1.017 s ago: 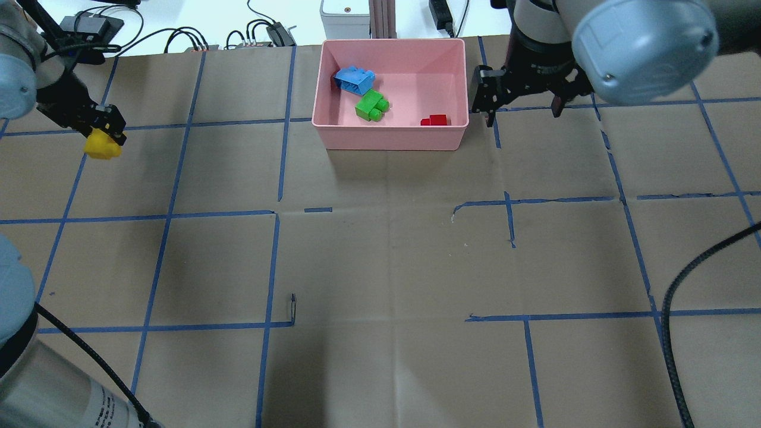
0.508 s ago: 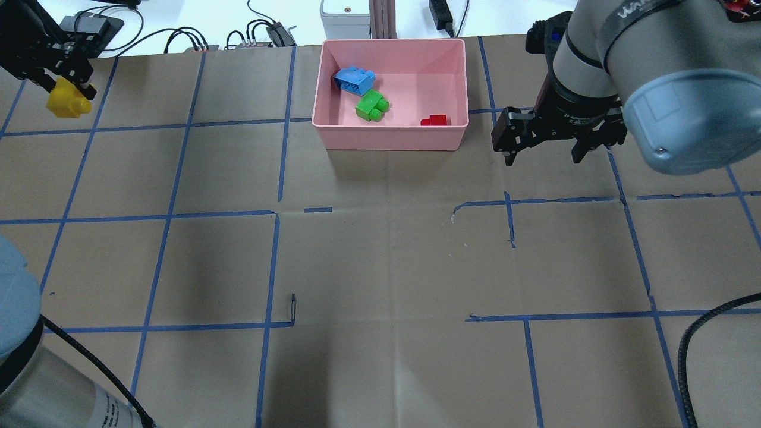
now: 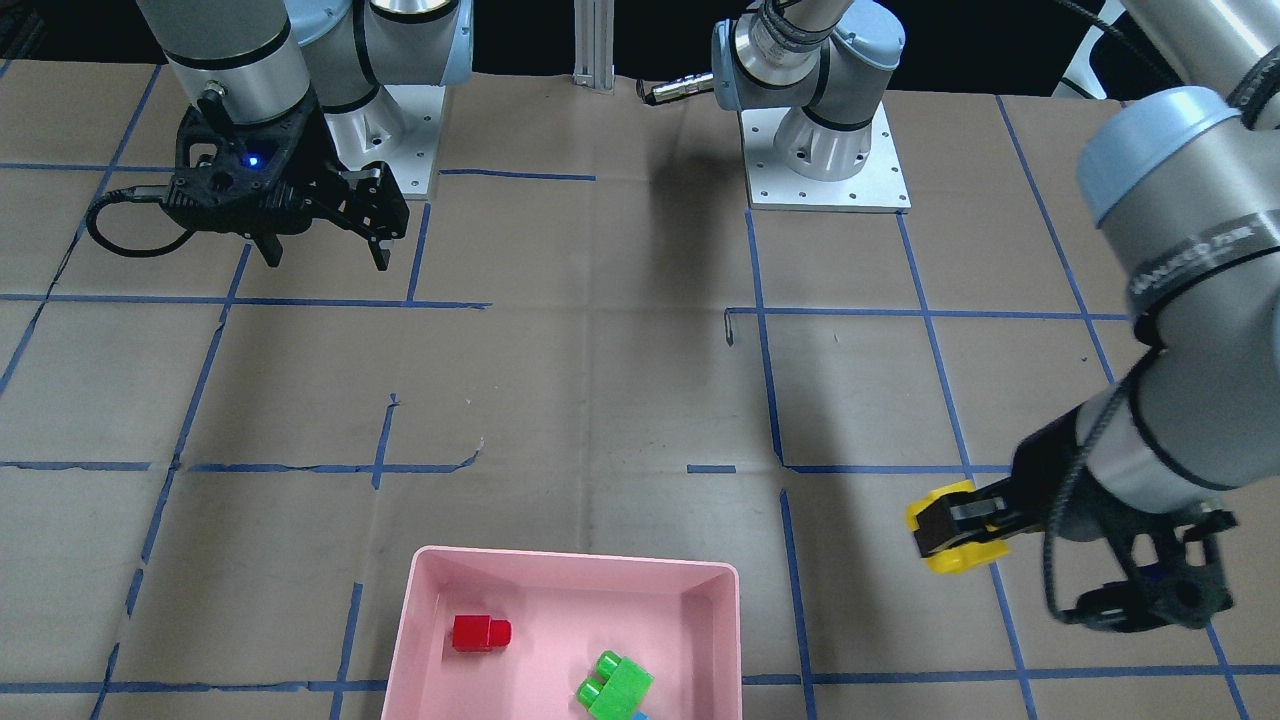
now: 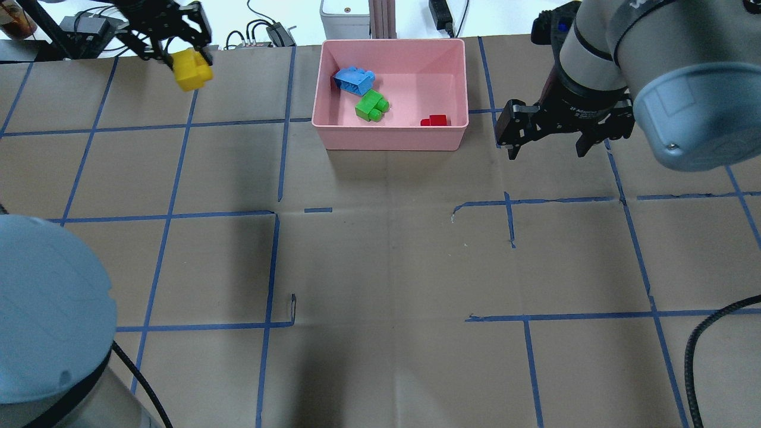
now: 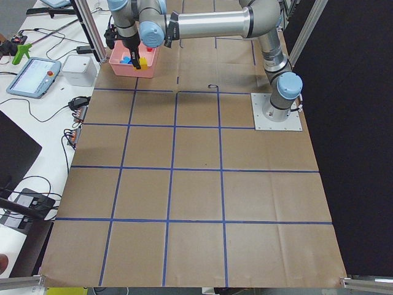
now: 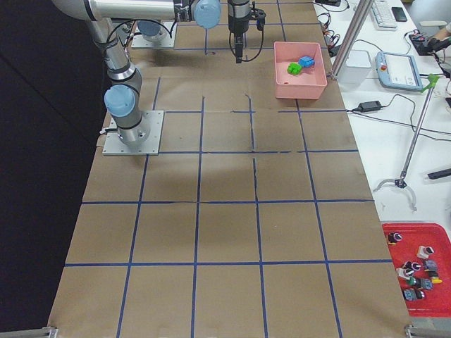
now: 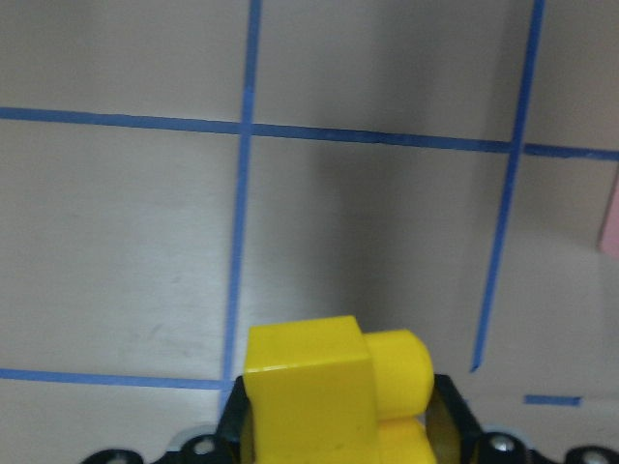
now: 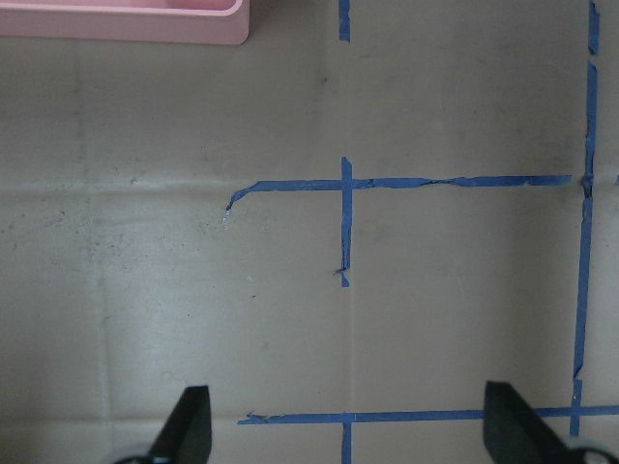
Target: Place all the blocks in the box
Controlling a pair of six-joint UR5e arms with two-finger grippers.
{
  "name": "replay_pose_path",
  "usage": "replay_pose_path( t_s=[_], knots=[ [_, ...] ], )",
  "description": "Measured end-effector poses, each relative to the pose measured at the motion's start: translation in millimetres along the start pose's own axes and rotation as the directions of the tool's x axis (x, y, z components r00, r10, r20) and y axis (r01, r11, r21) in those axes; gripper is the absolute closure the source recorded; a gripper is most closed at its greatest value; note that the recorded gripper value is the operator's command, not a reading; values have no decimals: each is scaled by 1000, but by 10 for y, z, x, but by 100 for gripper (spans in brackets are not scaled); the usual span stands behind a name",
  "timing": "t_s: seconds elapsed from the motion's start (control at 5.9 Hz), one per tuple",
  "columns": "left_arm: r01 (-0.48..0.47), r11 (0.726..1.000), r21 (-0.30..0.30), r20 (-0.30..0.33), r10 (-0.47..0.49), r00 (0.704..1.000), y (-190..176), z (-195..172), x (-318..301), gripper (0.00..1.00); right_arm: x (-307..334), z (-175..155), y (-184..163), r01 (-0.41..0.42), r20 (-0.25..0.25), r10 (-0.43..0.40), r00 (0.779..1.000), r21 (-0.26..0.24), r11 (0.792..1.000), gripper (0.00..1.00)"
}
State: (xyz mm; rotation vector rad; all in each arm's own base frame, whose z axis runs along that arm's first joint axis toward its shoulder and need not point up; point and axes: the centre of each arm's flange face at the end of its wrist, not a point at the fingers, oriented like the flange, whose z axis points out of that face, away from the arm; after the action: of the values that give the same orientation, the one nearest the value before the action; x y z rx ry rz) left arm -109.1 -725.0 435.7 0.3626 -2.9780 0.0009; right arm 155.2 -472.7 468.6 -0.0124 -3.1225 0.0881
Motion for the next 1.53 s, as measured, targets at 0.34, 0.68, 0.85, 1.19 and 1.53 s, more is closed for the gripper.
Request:
replay_pose_path(
  t_s=[0.34, 0.68, 0.85, 1.19, 1.53],
  knots=[
    [98, 994, 52, -51, -95, 994, -32, 610, 1356, 71, -2, -15, -24, 4, -2, -4, 1000, 2, 1000, 0],
    [95, 989, 110, -53, -90, 995, -294, 1480, 1736, 20, 9, -8, -32, 9, -4, -9, 1000, -1, 1000, 0],
    [88, 986, 143, -6, -88, 996, -369, 1704, 1708, 1, 13, -6, -33, 9, -4, -9, 1000, -1, 1000, 0],
    [80, 983, 167, 26, -86, 996, -386, 1729, 1673, 0, 17, -14, -34, 8, -4, -8, 1000, 1, 1000, 0],
    [79, 985, 154, 32, -85, 996, -198, 1249, 1668, 0, 14, -21, -30, 9, -4, -9, 1000, 3, 1000, 0]
  ],
)
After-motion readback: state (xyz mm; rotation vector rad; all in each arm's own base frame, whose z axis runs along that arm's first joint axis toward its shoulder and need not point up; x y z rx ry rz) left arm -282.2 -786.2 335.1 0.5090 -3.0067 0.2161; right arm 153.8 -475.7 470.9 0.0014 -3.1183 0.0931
